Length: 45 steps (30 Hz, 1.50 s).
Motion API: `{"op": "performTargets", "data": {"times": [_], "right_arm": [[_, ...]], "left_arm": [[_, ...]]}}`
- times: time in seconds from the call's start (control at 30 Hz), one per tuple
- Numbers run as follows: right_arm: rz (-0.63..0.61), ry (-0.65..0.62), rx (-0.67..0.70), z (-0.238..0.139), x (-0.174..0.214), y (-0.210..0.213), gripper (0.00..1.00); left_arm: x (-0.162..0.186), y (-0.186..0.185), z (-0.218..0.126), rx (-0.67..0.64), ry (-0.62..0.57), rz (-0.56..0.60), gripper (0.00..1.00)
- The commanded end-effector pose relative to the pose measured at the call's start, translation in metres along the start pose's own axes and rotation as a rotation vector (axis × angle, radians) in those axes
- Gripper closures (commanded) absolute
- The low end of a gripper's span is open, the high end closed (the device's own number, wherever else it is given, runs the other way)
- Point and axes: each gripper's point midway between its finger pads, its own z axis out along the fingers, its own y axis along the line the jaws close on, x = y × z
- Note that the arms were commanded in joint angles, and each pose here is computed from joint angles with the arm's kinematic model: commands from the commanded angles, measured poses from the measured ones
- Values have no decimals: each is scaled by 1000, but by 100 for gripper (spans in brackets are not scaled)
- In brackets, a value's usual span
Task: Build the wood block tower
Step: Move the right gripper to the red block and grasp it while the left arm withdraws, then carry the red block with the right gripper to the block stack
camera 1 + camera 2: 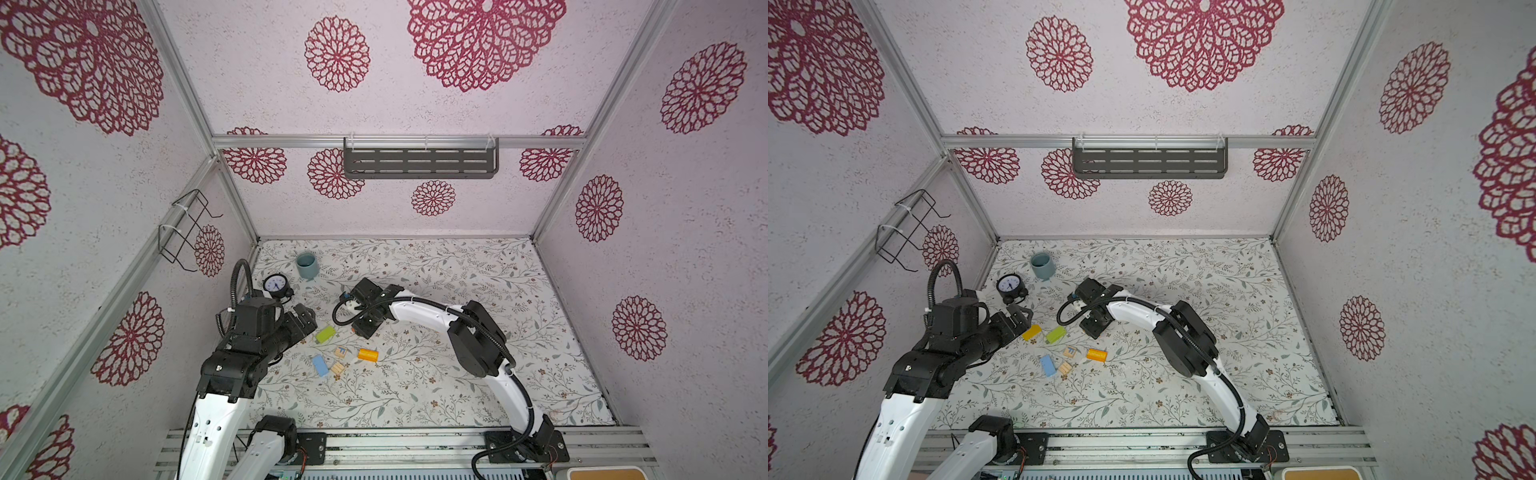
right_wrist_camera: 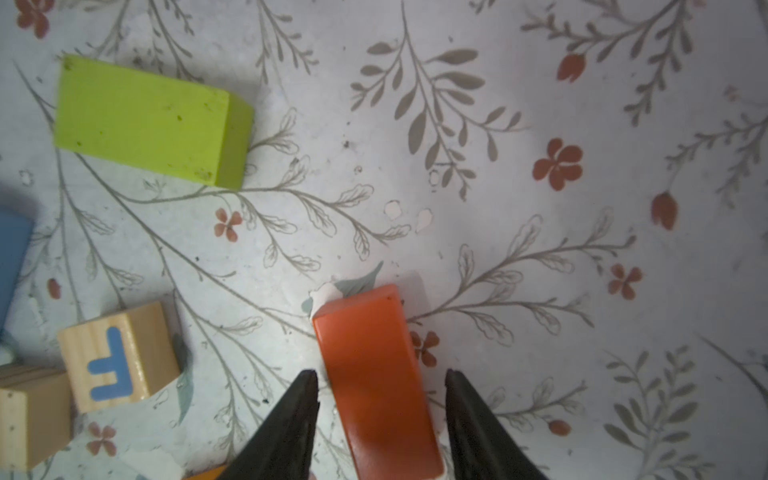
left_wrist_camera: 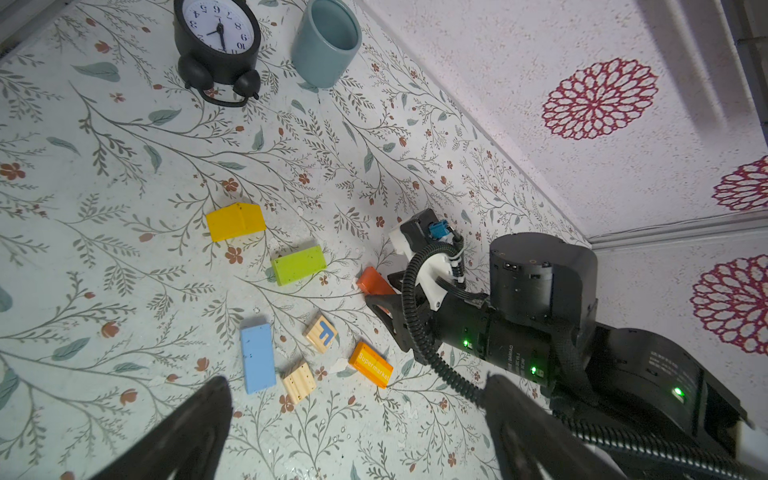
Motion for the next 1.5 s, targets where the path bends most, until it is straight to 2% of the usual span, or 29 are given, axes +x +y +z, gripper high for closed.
{"op": "performTargets", "data": {"times": [0.0, 0.4, 0.7, 0.93, 1.33, 1.47], "right_arm": [[-40, 9, 33, -6, -3, 1, 49], [31, -6, 61, -13, -9, -3, 77], [206, -91, 118, -54, -21, -21, 82], [392, -153, 161, -99, -12, -50, 80], [638, -171, 270, -158, 51, -109, 79], [693, -168, 306, -166, 74, -121, 79]], "left_arm": [[-5, -1, -2, 8, -17, 1, 3], [-3, -2, 1, 13, 0, 0, 3], [-12, -19, 3, 57, 12, 42, 3], [-9, -38, 22, 77, 34, 64, 3], [4, -90, 68, 94, 91, 157, 3], [16, -104, 88, 97, 122, 185, 3]]}}
